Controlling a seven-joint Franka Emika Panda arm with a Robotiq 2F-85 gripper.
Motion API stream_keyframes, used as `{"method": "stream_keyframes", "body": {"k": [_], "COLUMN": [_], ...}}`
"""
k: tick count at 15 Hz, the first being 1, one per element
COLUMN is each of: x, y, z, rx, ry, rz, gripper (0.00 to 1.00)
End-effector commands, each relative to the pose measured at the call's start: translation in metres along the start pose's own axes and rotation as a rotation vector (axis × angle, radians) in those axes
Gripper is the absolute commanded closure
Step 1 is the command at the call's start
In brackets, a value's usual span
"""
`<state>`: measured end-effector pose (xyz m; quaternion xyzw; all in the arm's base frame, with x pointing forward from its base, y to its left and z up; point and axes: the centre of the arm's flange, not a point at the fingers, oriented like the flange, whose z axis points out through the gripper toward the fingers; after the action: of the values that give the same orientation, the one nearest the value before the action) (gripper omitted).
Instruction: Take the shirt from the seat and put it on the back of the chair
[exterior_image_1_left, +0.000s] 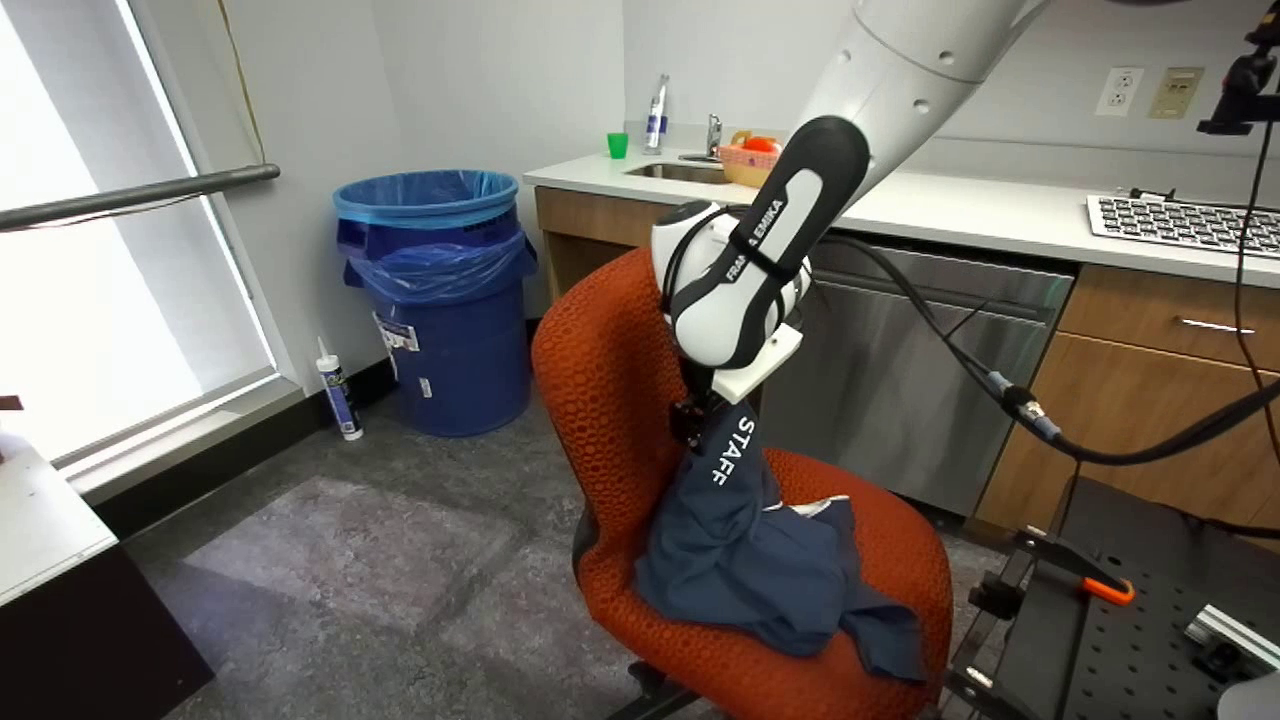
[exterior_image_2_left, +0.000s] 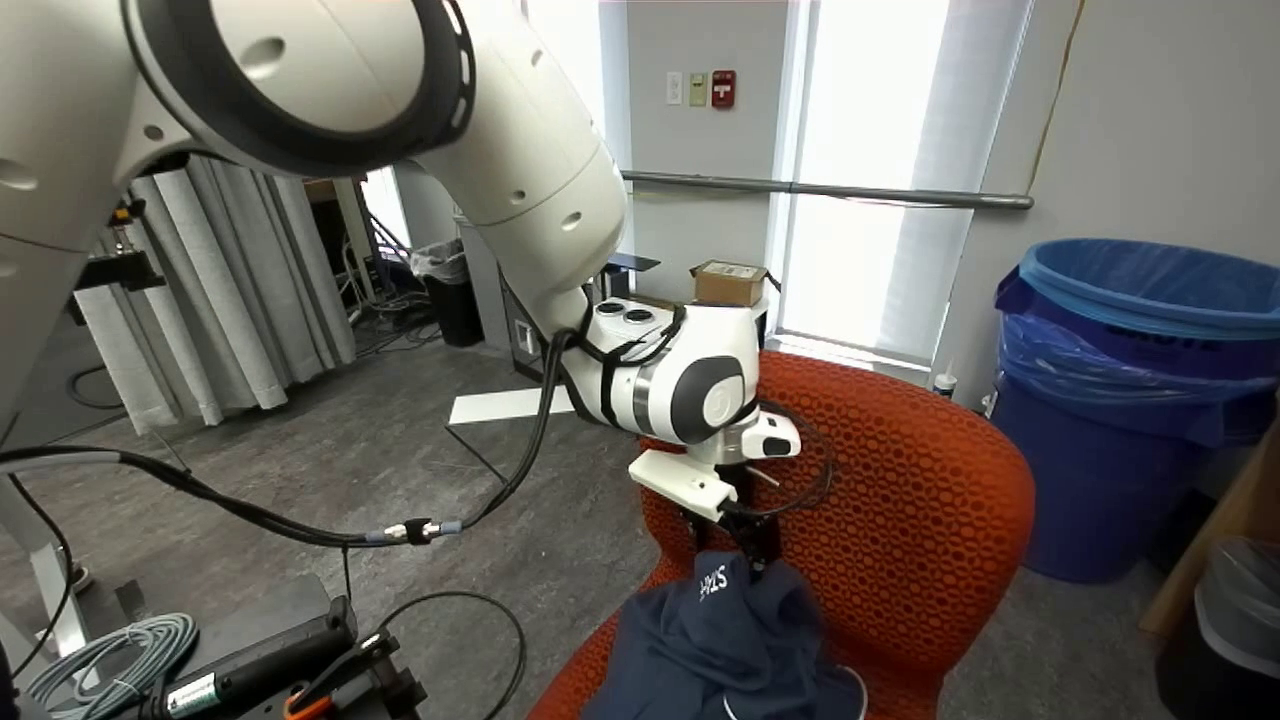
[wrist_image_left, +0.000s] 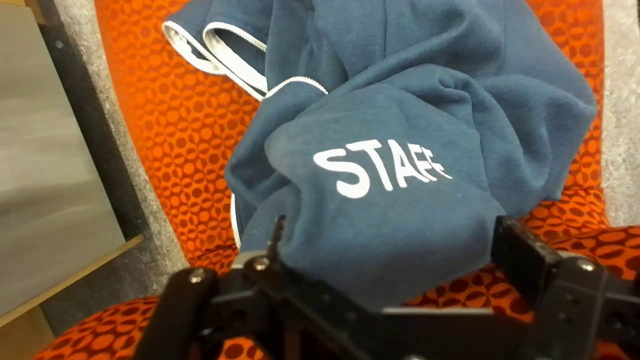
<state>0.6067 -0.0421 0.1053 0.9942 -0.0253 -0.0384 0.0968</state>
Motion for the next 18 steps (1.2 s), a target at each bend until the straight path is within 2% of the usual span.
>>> {"method": "stream_keyframes", "body": {"k": [1, 2, 6, 11, 12, 18], "x": [0.03, 0.031, 0.039, 0.052, 0.056, 0.071], "y": [-0.009, -0.009, -0.001, 0.006, 0.006, 0.02], "z": [0.036, 0.04, 0.031, -0.005, -0.014, -0.059], "rx": [-0.064, -0.065, -0.056, -0.055, -0.053, -0.015], "ry": [-0.026, -0.031, -0.048, -0.059, -0.05, 0.001], "rz": [-0.016, -0.021, -0.037, -0.051, -0.048, 0.004], "gripper": [0.25, 0.26, 0.58, 0.95, 1.0, 0.99]}}
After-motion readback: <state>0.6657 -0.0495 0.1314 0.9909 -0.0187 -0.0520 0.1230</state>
